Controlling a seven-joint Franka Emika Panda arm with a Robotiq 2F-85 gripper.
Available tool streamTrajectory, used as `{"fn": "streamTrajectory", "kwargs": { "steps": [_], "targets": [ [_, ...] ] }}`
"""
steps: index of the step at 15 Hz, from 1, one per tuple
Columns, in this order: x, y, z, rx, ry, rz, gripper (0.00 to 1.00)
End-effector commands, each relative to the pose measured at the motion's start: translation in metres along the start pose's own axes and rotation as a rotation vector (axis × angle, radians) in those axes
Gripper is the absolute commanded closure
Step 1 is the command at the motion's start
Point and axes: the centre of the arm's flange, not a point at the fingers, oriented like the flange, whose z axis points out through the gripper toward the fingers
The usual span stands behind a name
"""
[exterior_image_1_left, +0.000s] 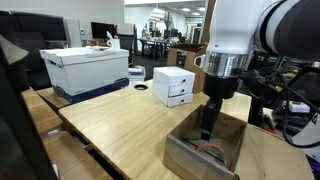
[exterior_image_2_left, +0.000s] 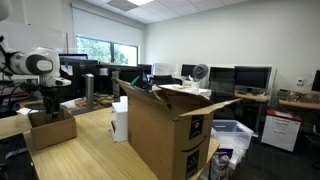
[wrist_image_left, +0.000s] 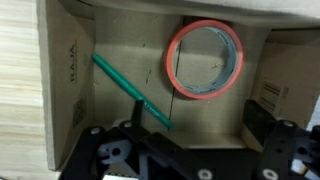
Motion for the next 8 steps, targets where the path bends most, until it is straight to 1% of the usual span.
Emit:
{"fn": "streamTrajectory", "kwargs": {
  "steps": [1, 8],
  "targets": [
    [0.003, -0.001, 0.012, -0.005, 0.011, 0.011, 0.00],
    [0.008, 0.006, 0.026, -0.015, -0.003, 0.005, 0.00]
  ]
}}
